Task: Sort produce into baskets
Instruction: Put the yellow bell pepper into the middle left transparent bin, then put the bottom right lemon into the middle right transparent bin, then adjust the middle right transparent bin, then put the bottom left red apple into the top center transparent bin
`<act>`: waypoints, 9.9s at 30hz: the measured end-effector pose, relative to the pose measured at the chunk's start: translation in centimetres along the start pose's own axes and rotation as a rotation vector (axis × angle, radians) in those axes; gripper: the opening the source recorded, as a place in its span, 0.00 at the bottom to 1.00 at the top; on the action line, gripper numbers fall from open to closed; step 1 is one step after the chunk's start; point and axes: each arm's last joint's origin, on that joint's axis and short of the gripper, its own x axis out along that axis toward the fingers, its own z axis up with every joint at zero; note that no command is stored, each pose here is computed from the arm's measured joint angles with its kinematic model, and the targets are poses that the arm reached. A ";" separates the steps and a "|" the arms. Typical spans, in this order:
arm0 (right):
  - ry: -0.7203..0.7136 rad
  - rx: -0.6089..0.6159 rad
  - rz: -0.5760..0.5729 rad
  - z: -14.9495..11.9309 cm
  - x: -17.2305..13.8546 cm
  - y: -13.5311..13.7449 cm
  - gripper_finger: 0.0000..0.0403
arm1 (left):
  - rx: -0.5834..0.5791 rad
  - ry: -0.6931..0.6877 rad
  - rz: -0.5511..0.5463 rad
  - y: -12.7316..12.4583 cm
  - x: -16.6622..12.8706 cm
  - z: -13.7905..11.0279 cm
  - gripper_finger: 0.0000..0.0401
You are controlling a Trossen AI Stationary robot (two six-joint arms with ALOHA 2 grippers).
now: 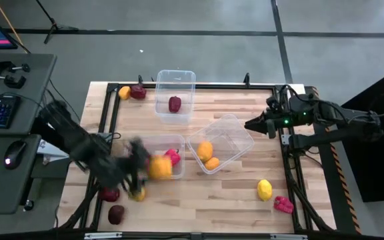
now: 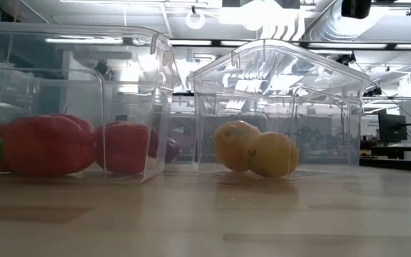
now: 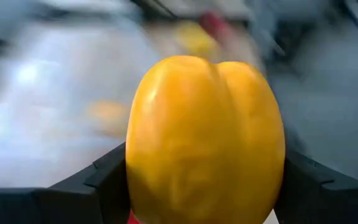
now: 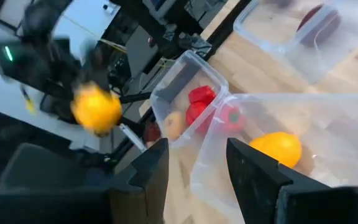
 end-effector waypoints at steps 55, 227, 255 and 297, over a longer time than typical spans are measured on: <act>0.519 0.222 -0.107 -5.3 -0.9 0.1 0.37 | -0.443 0.308 0.206 7.6 4.8 -4.7 0.95; 0.358 -0.011 -0.477 -5.1 12.0 -0.8 0.67 | -0.402 -0.404 0.107 16.8 -0.2 2.8 0.95; 0.586 -0.035 -0.832 -6.5 10.2 -3.6 0.00 | -0.399 -0.401 0.123 16.6 2.2 3.4 0.95; 0.238 0.001 -0.638 -5.5 10.8 1.5 0.00 | -0.271 0.840 -0.396 2.3 -0.5 -8.2 0.94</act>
